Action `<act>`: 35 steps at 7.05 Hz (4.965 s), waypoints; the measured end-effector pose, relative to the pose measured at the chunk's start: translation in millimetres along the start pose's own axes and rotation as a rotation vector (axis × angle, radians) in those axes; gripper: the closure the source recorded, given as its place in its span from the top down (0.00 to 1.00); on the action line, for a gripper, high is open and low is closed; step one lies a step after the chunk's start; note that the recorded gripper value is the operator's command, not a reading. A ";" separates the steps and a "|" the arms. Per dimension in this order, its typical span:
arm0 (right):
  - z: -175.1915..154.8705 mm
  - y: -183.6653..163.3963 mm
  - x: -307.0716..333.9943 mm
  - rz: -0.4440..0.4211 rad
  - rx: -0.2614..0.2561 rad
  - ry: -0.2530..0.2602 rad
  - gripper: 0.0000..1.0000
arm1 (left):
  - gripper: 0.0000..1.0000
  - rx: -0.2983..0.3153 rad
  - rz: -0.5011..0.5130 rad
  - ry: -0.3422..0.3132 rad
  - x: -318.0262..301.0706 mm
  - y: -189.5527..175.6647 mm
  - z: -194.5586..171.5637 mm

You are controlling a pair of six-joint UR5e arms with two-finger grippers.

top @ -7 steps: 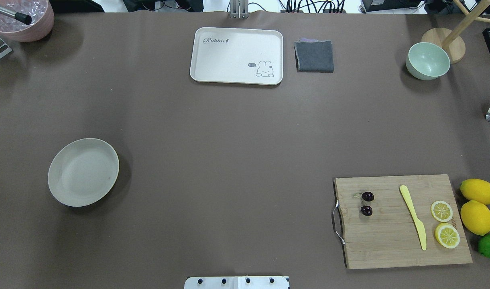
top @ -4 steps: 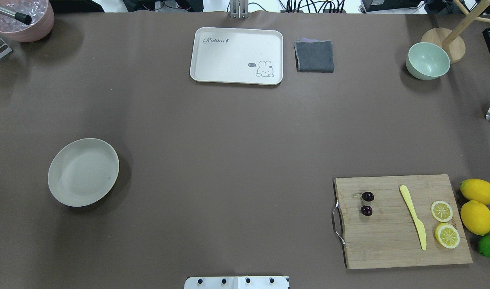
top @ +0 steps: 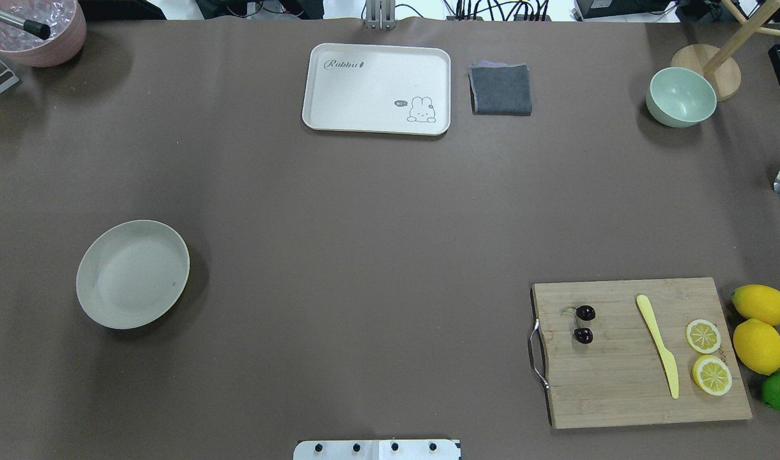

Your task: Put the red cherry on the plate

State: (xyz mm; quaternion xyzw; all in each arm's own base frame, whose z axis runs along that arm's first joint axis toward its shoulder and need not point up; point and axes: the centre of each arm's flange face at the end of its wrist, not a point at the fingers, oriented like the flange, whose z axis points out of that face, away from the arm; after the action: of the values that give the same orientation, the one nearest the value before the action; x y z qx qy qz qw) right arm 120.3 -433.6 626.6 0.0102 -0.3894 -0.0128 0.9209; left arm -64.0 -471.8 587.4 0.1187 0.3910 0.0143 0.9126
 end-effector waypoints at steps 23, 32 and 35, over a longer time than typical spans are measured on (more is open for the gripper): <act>0.2 2.8 -2.4 0.024 0.004 -0.019 1.00 | 0.00 0.015 0.076 0.338 241.9 88.9 197.0; -26.9 2.4 -36.3 -0.029 0.064 -0.043 1.00 | 0.00 0.045 -0.188 0.304 625.1 17.4 184.9; -44.8 -8.9 -102.0 -0.035 0.090 -0.070 1.00 | 0.50 0.042 -0.163 0.268 655.9 66.1 216.0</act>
State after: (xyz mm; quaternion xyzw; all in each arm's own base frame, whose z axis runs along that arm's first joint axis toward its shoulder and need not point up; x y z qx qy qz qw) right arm 81.3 -438.9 522.0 0.0578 -0.4212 -0.0116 0.9050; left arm 550.3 -373.9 280.5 0.1025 0.5180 -0.0523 0.8476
